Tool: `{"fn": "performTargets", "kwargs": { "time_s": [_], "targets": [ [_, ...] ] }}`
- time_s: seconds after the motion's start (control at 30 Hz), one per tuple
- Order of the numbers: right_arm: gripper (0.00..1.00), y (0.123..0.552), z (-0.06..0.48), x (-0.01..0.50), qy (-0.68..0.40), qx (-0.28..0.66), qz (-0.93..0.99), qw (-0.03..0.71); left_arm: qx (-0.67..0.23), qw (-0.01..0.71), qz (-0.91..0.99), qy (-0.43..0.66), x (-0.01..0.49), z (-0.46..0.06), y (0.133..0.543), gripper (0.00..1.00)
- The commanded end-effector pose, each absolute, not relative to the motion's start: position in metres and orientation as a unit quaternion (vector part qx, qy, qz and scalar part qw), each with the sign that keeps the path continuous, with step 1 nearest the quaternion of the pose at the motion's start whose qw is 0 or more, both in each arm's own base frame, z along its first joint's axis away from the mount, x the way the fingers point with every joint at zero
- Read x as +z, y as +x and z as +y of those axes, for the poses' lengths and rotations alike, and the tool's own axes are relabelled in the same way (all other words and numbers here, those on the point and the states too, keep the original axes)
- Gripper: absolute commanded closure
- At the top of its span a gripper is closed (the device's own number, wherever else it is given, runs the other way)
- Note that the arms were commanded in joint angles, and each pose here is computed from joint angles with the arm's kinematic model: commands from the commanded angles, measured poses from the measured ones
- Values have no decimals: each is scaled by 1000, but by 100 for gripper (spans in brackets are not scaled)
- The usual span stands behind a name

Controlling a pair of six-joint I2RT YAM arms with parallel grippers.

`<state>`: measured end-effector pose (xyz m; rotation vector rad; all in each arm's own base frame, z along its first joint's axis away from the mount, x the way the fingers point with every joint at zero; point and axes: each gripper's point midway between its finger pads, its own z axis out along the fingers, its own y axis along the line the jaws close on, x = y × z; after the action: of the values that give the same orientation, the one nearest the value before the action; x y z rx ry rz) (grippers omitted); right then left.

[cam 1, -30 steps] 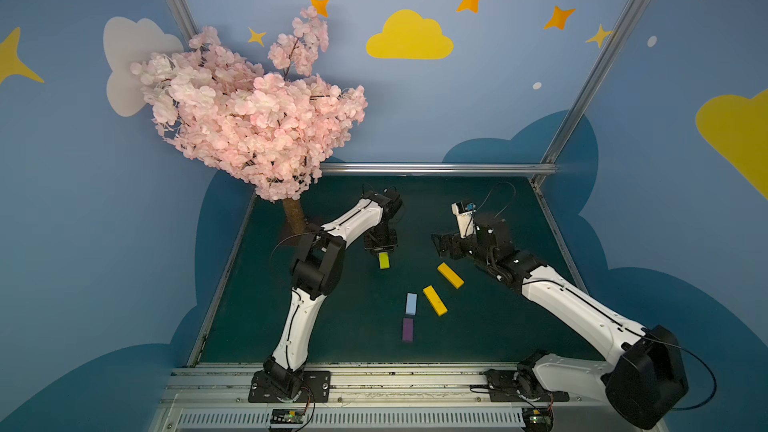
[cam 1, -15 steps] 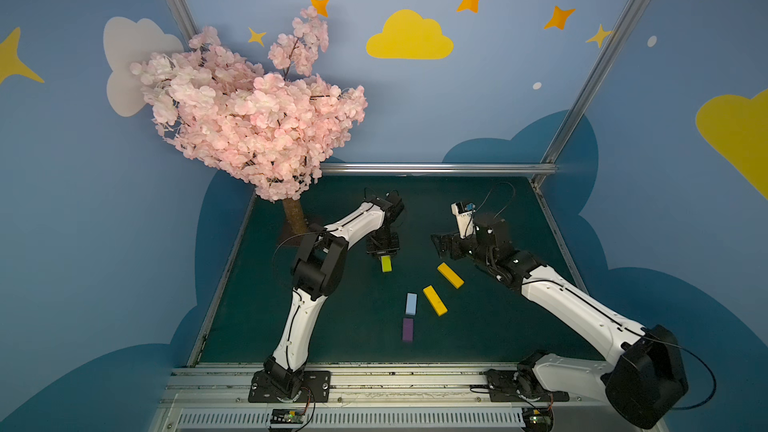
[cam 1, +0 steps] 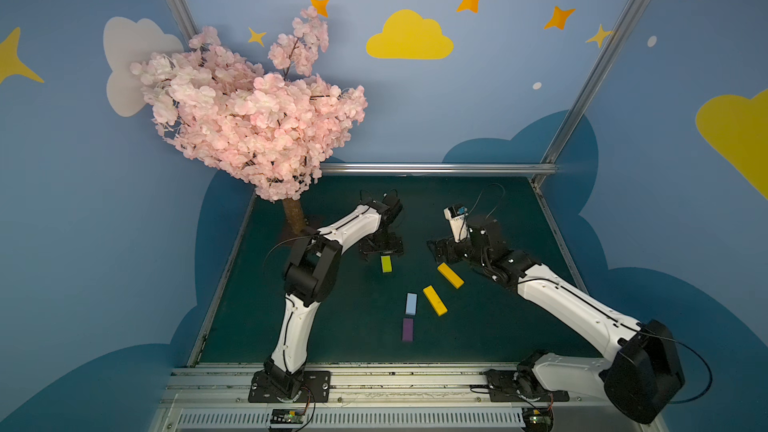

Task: Assemble the letter k with building blocks
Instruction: Place the building block at the center of the board, then pick up the building block from the center of the board.

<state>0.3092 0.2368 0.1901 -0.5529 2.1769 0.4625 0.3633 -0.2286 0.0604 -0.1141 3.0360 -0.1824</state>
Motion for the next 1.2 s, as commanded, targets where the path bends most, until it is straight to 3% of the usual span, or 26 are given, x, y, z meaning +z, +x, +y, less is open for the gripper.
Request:
{"fn": "performTargets", "kwargs": {
  "time_s": [0.0, 0.13, 0.2, 0.3, 0.47, 0.7, 1.17],
  "targets": [
    [4, 286, 248, 174, -249, 179, 880, 362, -124, 182, 975, -36, 138, -232, 376, 0],
    [10, 266, 261, 153, -268, 164, 890, 331, -152, 269, 949, -59, 180, -209, 372, 0],
    [19, 256, 267, 146, -271, 162, 896, 313, -160, 304, 935, -82, 196, -190, 367, 0],
    [32, 242, 271, 131, -260, 153, 915, 269, -172, 338, 920, -103, 211, -165, 359, 0],
    [42, 212, 281, 105, -238, 156, 944, 167, -163, 368, 908, -118, 225, -142, 346, 0],
    [49, 184, 297, 74, -243, 134, 956, 94, -161, 345, 916, -123, 212, -143, 344, 0],
    [45, 183, 295, 30, -193, 87, 976, 48, -162, 362, 909, -124, 221, -136, 339, 0]
  ]
}}
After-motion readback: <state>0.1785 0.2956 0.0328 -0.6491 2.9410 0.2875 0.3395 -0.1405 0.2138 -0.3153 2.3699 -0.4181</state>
